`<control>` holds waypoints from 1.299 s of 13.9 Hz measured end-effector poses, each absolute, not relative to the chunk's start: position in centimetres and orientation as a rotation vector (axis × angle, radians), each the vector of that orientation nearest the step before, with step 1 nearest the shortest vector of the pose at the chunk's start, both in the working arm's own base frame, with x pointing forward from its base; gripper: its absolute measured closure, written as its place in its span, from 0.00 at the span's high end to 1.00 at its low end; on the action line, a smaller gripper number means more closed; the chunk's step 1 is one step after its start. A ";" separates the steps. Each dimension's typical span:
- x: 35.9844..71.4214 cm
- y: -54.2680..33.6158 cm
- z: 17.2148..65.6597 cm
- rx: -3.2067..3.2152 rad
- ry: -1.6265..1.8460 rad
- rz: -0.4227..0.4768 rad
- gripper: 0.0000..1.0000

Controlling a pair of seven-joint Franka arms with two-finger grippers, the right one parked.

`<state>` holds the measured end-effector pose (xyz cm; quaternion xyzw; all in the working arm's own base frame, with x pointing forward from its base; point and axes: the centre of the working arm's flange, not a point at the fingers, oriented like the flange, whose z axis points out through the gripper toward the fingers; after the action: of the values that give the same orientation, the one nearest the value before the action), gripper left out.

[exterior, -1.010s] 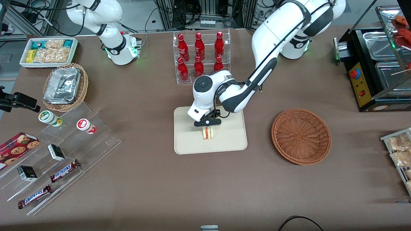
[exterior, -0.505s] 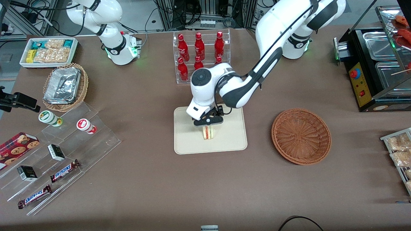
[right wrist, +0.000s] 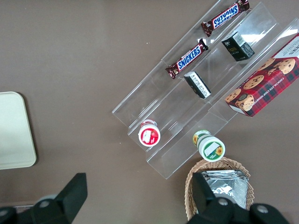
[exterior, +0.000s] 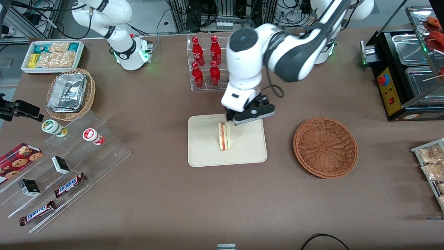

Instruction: Place sandwich from basket to tray

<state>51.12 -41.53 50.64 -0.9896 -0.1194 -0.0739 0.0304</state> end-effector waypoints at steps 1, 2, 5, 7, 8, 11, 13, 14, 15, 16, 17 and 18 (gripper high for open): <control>51.5 -39.3 52.5 -3.052 -0.351 -0.202 1.00; 52.1 -37.1 54.0 -3.056 -0.338 -0.181 1.00; 53.9 -29.7 57.6 -3.085 -0.284 -0.109 1.00; 54.7 -25.0 58.8 -3.078 -0.223 -0.043 1.00; 55.0 -22.9 59.3 -3.086 -0.195 -0.021 1.00; 55.8 -17.0 60.4 -3.092 -0.082 0.032 1.00; 56.1 -13.1 61.1 -3.102 -0.010 0.051 1.00; 56.0 -11.2 61.6 -3.119 0.022 0.056 1.00; 55.9 -9.3 62.0 -3.131 0.055 0.057 1.00; 55.6 -7.4 62.4 -3.135 0.085 0.054 1.00; 55.4 -5.9 62.7 -3.135 0.111 0.051 1.00; 55.1 -4.7 62.9 -3.134 0.131 0.048 1.00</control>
<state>55.10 -4.73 62.87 -0.9990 0.0419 0.0154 0.0021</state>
